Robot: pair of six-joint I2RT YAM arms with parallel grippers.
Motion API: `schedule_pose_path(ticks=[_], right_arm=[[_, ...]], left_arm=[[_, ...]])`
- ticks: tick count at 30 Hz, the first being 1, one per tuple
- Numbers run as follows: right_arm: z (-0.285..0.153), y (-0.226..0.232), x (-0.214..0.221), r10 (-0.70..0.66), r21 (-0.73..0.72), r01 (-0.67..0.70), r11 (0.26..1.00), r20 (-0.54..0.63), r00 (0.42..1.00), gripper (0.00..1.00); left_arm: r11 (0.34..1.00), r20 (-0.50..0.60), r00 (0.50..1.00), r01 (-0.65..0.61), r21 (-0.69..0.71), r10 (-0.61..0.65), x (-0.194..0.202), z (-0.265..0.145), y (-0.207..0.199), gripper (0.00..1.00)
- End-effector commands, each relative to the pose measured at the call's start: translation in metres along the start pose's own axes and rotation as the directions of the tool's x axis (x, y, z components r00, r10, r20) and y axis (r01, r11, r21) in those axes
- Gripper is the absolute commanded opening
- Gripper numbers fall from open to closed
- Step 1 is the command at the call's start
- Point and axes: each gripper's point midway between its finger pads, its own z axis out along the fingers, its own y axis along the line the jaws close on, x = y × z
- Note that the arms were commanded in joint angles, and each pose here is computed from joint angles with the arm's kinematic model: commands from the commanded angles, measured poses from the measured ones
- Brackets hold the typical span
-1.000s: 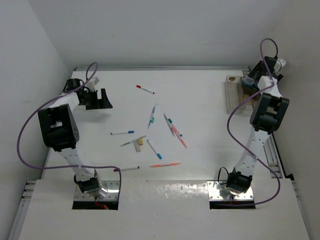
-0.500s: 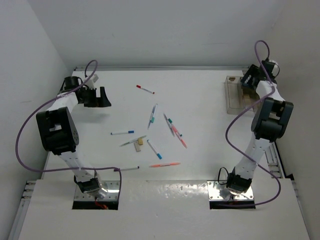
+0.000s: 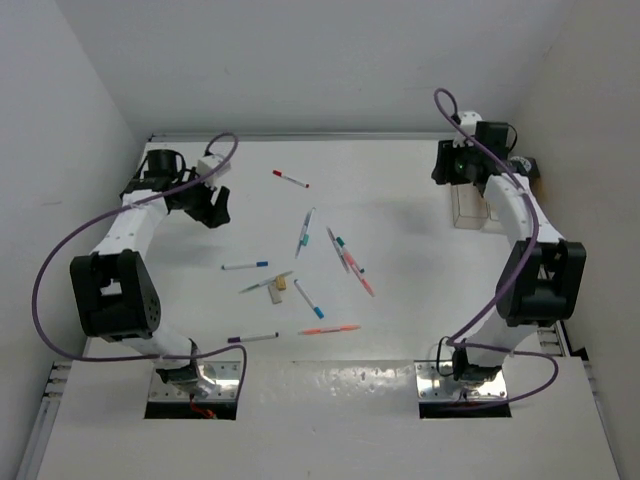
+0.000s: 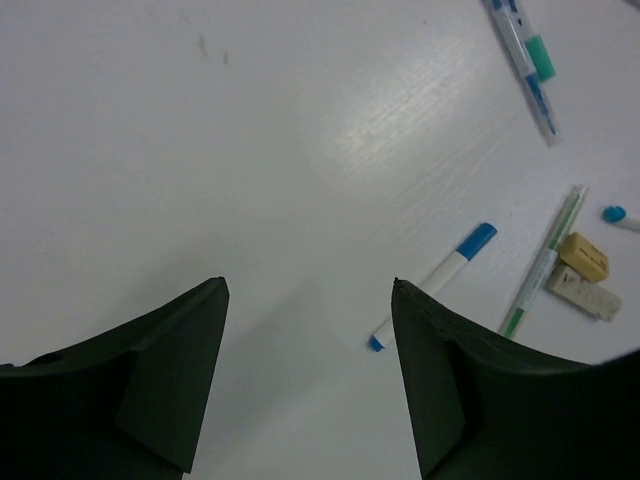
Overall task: Sort the stationery into containers
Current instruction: Place the stationery in the storage box, then pick up the pen from the center of the board.
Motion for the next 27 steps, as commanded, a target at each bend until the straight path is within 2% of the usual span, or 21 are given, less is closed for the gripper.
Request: schedule_pose_path(ticks=[1, 4, 11, 13, 17, 27], right_arm=[[-0.022, 0.049, 0.042, -0.146, -0.179, 0.121, 0.976, -0.133, 0.980, 0.46], [-0.032, 0.087, 0.071, -0.249, -0.269, 0.192, 0.944, -0.197, 0.948, 0.39], [-0.047, 0.154, 0.146, -0.440, -0.380, 0.317, 0.869, -0.299, 0.847, 0.37], [-0.049, 0.174, 0.160, -0.475, -0.394, 0.344, 0.853, -0.309, 0.824, 0.32], [-0.046, 0.201, 0.183, -0.504, -0.385, 0.363, 0.848, -0.375, 0.778, 0.25], [-0.039, 0.233, 0.217, -0.522, -0.411, 0.351, 0.842, -0.451, 0.724, 0.21]], left_arm=[[0.985, -0.058, 0.984, -0.166, 0.035, 0.168, 0.008, -0.007, -0.026, 0.72], [0.978, -0.039, 0.977, -0.207, 0.033, 0.208, 0.000, -0.013, -0.036, 0.73], [0.996, 0.020, 0.996, -0.086, 0.016, 0.086, -0.012, -0.026, -0.049, 0.81], [0.998, 0.014, 0.998, -0.054, 0.012, 0.054, -0.009, -0.027, -0.049, 0.83], [1.000, 0.021, 1.000, 0.004, 0.007, -0.004, -0.010, -0.030, -0.051, 0.84], [1.000, 0.030, 1.000, 0.011, -0.022, -0.010, -0.013, -0.034, -0.047, 0.87]])
